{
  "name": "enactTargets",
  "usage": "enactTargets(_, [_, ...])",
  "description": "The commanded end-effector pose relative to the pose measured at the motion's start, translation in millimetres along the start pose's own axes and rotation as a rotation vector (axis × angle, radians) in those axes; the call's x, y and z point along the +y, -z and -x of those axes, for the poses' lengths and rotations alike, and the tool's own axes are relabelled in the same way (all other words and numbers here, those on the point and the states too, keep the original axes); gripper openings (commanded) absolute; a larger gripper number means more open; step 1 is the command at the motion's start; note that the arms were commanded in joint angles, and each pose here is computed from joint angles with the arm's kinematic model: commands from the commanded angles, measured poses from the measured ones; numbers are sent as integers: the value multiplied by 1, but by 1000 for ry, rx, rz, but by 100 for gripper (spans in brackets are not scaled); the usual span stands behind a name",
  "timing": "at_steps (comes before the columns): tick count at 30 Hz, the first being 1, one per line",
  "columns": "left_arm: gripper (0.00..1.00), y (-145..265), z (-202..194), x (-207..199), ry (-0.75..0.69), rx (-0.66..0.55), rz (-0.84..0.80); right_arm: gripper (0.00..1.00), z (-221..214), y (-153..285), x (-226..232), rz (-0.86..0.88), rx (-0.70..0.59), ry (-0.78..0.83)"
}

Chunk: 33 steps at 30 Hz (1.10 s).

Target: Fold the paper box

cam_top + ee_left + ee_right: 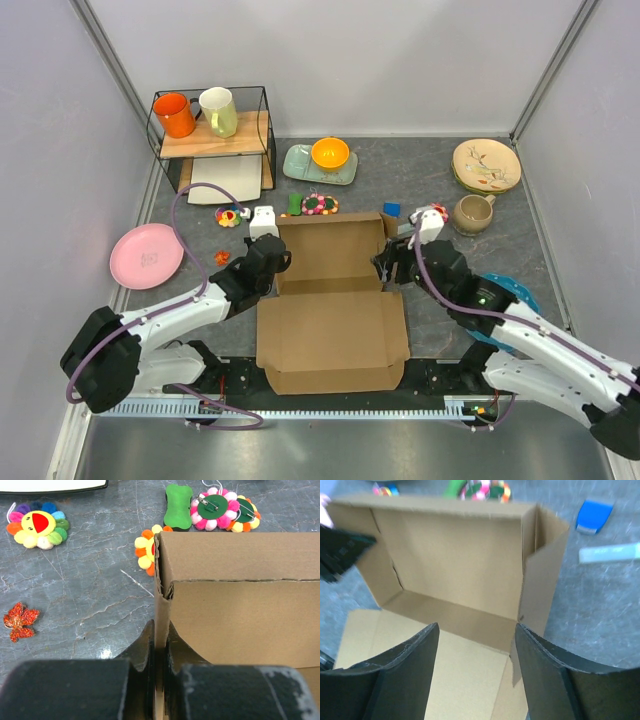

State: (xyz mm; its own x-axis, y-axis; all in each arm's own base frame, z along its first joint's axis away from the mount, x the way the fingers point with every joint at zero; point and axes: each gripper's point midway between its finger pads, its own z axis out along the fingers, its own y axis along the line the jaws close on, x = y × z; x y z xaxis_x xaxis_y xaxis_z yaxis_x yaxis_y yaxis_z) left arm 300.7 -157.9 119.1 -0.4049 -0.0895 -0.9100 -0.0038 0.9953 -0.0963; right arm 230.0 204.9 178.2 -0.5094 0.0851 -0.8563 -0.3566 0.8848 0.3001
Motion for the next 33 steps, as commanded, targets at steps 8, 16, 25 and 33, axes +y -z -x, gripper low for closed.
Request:
enactTargets(8, [2,3,22,-7,54,-68,-16,55,89,66,-84,-434,-392,-200])
enactTargets(16, [2,3,21,-10,43,-61,-36,68,17,-6,-69,-258,-158,-168])
enactTargets(25, [2,3,23,-16,45,-63,-64,73,11,-31,-49,-156,-124,-127])
enactTargets(33, [2,3,23,-30,6,-54,-129,76,14,-57,-41,-139,-105,-85])
